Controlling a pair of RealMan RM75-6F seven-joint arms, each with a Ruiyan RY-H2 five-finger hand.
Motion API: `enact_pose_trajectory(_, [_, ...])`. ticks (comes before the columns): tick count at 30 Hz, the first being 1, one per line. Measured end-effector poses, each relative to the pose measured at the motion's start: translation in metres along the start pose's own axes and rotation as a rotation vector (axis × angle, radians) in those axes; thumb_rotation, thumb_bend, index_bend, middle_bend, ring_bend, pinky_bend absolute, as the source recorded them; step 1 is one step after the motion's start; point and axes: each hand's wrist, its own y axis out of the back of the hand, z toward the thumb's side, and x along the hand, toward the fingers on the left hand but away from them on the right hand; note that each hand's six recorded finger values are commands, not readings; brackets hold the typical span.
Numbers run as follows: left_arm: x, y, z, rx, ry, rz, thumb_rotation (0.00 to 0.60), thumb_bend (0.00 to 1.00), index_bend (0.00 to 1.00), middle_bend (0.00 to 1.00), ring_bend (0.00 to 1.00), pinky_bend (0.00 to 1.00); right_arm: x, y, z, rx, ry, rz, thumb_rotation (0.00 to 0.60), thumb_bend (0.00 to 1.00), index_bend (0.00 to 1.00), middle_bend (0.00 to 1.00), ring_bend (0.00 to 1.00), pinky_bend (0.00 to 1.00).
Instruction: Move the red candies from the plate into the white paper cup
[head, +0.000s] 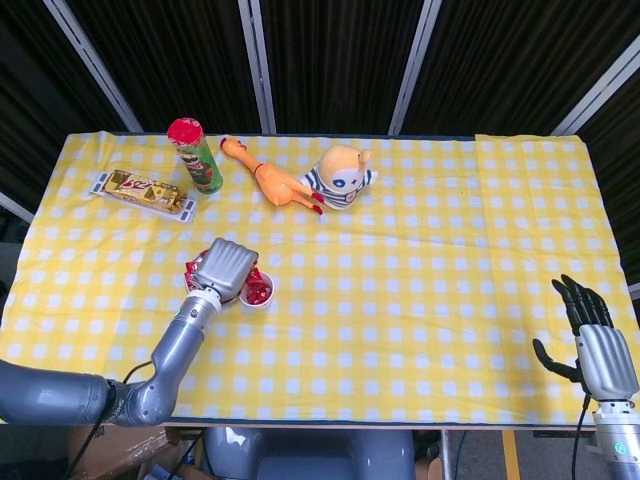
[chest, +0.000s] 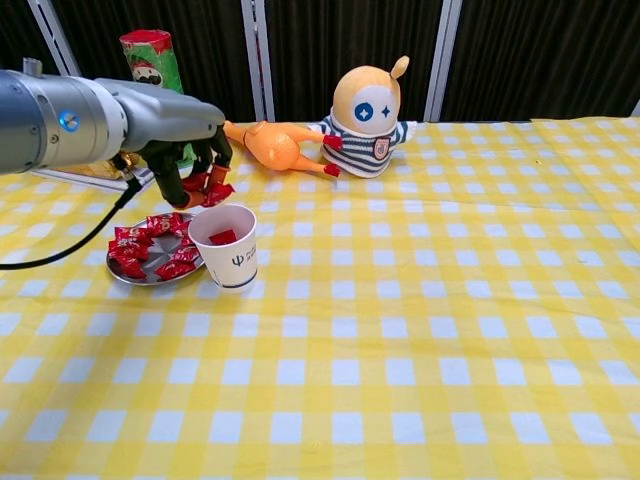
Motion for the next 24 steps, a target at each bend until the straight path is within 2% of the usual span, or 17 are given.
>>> enact_pose_trajectory(12, [0.001,-0.013,0.017,0.007,-0.019,-0.043,0.6,0.41,0.48,0.53,0.89,0.89,0.0,0.0,0.0,-0.006,0.002,0.003,0.6,0.41,0.0,0.0,0.0,0.0])
enact_pose_trajectory(24, [0.002,-0.007,0.017,-0.008,-0.021,-0.024,0.6,0.37,0.39,0.46,0.89,0.89,0.0,0.0,0.001,-0.005,0.004,0.003,0.6,0.41,0.0,0.0,0.0,0.0])
